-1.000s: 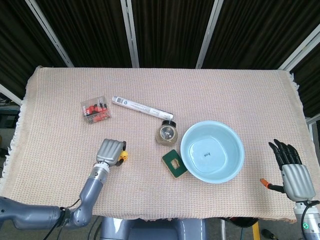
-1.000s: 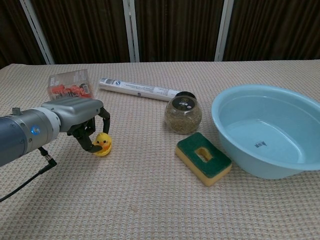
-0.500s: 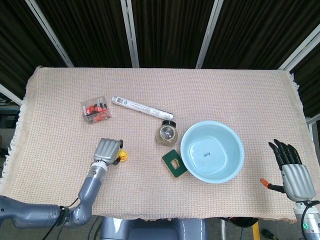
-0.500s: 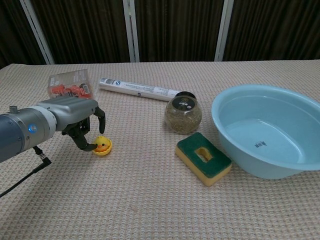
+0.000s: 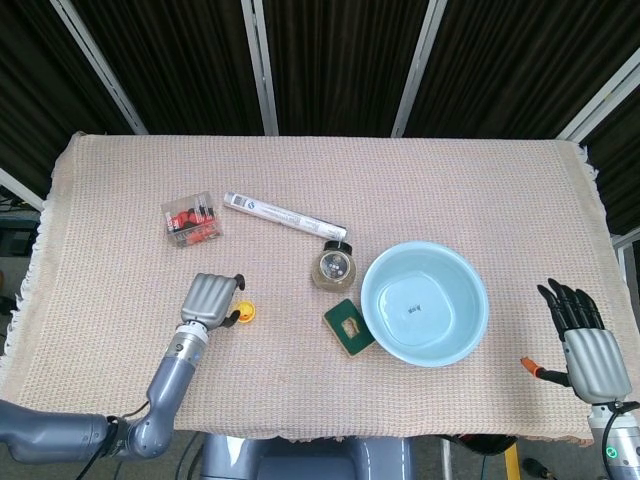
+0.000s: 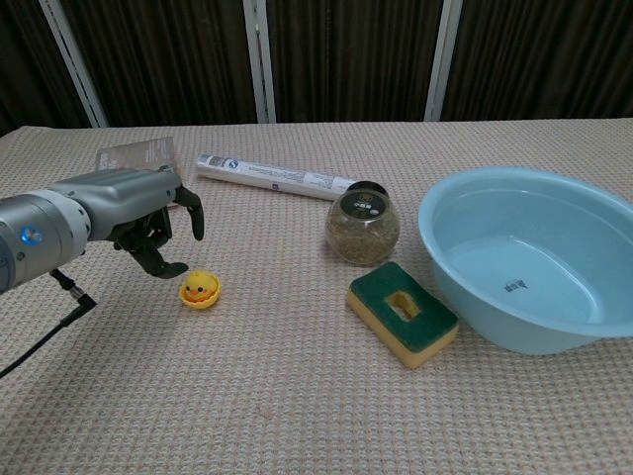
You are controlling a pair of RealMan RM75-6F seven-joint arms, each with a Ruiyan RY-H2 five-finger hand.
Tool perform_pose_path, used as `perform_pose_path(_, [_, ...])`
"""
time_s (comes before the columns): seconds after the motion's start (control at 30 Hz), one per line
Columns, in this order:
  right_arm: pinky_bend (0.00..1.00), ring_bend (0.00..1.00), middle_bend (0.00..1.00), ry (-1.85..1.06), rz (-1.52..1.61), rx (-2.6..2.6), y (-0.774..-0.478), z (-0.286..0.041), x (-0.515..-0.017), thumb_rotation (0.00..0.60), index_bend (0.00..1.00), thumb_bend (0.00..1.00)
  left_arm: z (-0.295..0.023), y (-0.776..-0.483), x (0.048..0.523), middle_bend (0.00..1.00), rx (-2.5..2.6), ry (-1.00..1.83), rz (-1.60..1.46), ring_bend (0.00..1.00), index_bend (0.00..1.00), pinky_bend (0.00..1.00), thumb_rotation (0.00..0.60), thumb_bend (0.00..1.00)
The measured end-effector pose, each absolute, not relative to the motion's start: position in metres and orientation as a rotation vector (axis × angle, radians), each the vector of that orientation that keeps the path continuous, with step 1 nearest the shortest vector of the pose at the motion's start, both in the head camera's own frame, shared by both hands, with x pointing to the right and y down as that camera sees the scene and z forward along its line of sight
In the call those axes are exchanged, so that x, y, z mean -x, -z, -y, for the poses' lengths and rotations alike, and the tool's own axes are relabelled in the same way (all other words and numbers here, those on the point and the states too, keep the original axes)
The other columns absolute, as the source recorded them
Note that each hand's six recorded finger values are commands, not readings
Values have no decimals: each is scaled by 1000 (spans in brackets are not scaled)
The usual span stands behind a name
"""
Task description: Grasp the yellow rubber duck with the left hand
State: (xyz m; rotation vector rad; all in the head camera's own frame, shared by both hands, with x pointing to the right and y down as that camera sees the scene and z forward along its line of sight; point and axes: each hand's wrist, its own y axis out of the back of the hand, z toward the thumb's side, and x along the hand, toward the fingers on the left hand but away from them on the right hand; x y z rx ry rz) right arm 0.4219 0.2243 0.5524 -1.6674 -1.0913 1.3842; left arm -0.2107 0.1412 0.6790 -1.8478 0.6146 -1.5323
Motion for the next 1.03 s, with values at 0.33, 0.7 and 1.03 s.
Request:
perform_pose_path(0.33, [31, 0, 0, -1389, 1067, 1657, -554, -225, -420, 600, 24, 48, -143, -634, 286, 525, 1729, 1468, -740, 481, 229, 456, 600, 307])
perform_pose_path(0.7, [31, 0, 0, -1396, 1056, 1632, -554, -226, -420, 600, 24, 48, -193, -580, 367, 0, 1649, 1401, -862, 0, 0, 0, 600, 204])
perform_pose_path(1.03, [31, 0, 0, -1397, 1041, 1621, -555, -226, -420, 600, 24, 48, -233, -553, 424, 0, 1592, 1438, -919, 0, 0, 0, 600, 167])
